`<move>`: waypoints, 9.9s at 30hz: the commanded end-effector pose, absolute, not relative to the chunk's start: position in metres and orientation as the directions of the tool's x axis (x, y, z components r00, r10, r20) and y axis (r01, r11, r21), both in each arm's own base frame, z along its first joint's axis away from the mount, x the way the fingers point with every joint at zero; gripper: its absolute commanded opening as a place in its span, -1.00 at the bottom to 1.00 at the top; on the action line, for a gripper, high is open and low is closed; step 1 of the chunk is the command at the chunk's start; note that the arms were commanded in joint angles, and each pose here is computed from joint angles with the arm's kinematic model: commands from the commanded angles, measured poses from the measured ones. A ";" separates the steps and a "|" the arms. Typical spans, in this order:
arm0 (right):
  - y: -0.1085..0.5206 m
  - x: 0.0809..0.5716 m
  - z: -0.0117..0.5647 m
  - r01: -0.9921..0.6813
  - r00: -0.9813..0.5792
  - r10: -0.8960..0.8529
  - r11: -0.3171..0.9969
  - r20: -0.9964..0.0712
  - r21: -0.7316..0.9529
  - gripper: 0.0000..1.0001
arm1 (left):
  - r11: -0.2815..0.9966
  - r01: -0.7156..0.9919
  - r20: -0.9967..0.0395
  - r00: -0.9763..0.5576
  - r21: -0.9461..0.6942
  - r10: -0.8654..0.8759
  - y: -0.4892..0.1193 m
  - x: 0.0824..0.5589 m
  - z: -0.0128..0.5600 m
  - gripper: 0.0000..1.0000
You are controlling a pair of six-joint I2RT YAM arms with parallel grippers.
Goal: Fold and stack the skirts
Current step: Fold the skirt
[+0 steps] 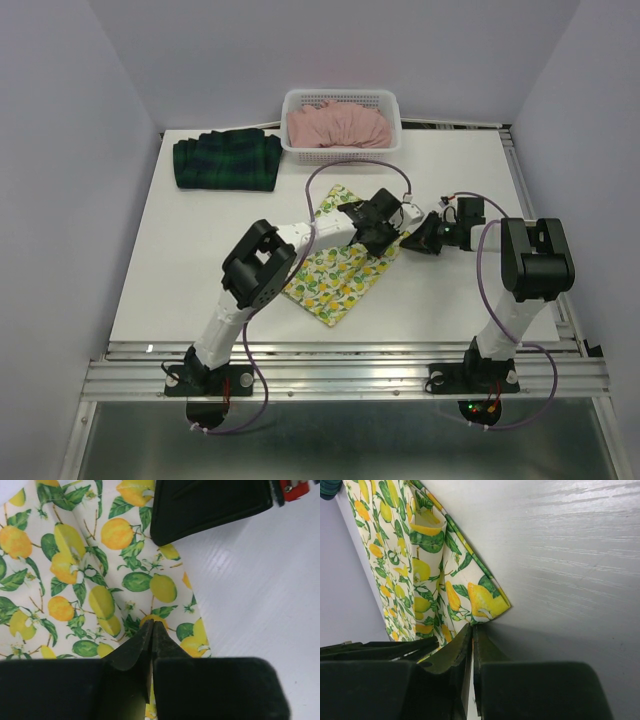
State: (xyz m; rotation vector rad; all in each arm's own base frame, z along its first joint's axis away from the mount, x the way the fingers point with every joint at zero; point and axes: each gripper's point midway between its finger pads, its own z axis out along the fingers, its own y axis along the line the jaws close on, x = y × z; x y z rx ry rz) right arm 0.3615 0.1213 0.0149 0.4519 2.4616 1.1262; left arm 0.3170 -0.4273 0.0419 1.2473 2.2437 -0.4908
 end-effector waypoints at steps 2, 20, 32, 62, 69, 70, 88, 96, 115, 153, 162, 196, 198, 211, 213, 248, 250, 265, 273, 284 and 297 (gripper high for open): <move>0.108 0.338 -0.025 0.240 -0.876 0.456 0.696 -0.159 0.677 -0.83 | 0.531 0.847 -0.682 -0.395 -0.012 0.615 -0.437 0.327 0.086 -0.47; 0.107 0.335 -0.030 0.251 -0.880 0.453 0.700 -0.143 0.669 -0.84 | 0.602 0.794 -0.701 -0.379 0.088 0.603 -0.422 0.362 0.096 -0.21; 0.108 0.334 -0.030 0.248 -0.882 0.449 0.697 -0.140 0.673 -0.82 | 0.554 0.831 -0.692 -0.370 0.053 0.620 -0.425 0.353 0.090 -0.11; 0.109 0.336 -0.029 0.255 -0.881 0.454 0.692 -0.132 0.676 -0.85 | 0.542 0.840 -0.682 -0.399 -0.004 0.613 -0.442 0.325 0.089 -1.00; 0.107 0.336 -0.028 0.251 -0.882 0.450 0.700 -0.141 0.669 -0.86 | 0.534 0.845 -0.655 -0.417 -0.024 0.631 -0.445 0.307 0.070 -1.00; 0.107 0.334 -0.030 0.255 -0.882 0.450 0.703 -0.138 0.664 -0.87 | 0.530 0.847 -0.656 -0.417 -0.029 0.629 -0.447 0.305 0.070 -1.00; 0.105 0.333 -0.031 0.263 -0.881 0.453 0.708 -0.137 0.656 -0.88 | 0.527 0.845 -0.654 -0.449 -0.089 0.609 -0.470 0.308 0.063 -1.00; 0.105 0.333 -0.032 0.260 -0.882 0.450 0.710 -0.138 0.655 -0.88 | 0.522 0.847 -0.637 -0.457 -0.098 0.621 -0.467 0.304 0.053 -1.00; 0.097 0.331 -0.022 0.229 -0.903 0.398 0.764 -0.162 0.603 -0.61 | 0.503 0.851 -0.677 -0.459 -0.150 0.575 -0.476 0.309 0.075 -0.80; 0.103 0.369 -0.023 0.194 -0.928 0.333 0.815 -0.166 0.547 -0.70 | 0.836 0.548 -0.731 -0.581 -0.027 0.358 -0.151 0.355 0.140 -0.01; 0.092 0.459 0.001 0.002 -0.895 0.219 0.874 -0.390 0.486 -0.97 | 0.745 0.634 -0.699 -0.629 -0.207 0.341 -0.173 0.313 0.114 -0.26; 0.220 0.343 -0.026 -0.090 -0.991 0.001 0.721 -0.131 0.687 -0.41 | 0.500 0.261 -0.362 -0.925 -0.826 -0.115 -0.263 0.345 0.005 -0.74; 0.216 0.341 -0.036 -0.086 -0.993 -0.010 0.739 -0.117 0.669 -0.42 | 0.495 0.255 -0.358 -0.925 -0.831 -0.124 -0.256 0.344 0.007 -0.77; 0.201 0.327 -0.055 -0.180 -0.983 -0.127 0.773 -0.130 0.608 -0.42 | 0.333 0.567 -0.616 -0.785 -0.753 -0.058 -0.278 0.382 0.107 -0.80; 0.201 0.328 -0.055 -0.187 -0.982 -0.133 0.774 -0.133 0.605 -0.42 | 0.340 0.559 -0.612 -0.789 -0.756 -0.065 -0.281 0.392 0.102 -0.80; 0.233 0.377 0.061 -0.273 -0.947 -0.052 0.654 -0.318 0.705 -0.14 | 0.063 0.865 -0.548 0.258 0.498 0.796 -0.247 0.230 0.087 0.25; 0.236 0.380 0.066 -0.277 -0.945 -0.049 0.643 -0.322 0.714 -0.14 | 0.026 0.875 -0.526 0.267 0.484 0.808 -0.257 0.221 0.073 0.25; 0.229 0.372 -0.006 -0.236 -0.966 -0.097 0.699 -0.239 0.675 -0.16 | -0.048 0.849 -0.420 0.309 0.526 0.853 -0.297 0.244 0.027 0.22; 0.221 0.362 -0.029 -0.222 -0.972 -0.114 0.730 -0.205 0.647 -0.20 | -0.155 0.872 -0.345 0.339 0.465 0.875 -0.289 0.234 -0.002 -0.49; 0.223 0.344 -0.019 -0.267 -0.962 -0.160 0.704 -0.220 0.658 -0.23 | -0.215 0.943 -0.419 0.308 0.253 0.854 -0.297 0.197 0.034 -1.00; 0.249 0.453 0.089 -0.480 -0.824 -0.120 0.669 -0.554 0.568 0.12 | -0.313 0.947 -0.465 0.243 -0.076 0.851 -0.278 0.129 0.051 -1.00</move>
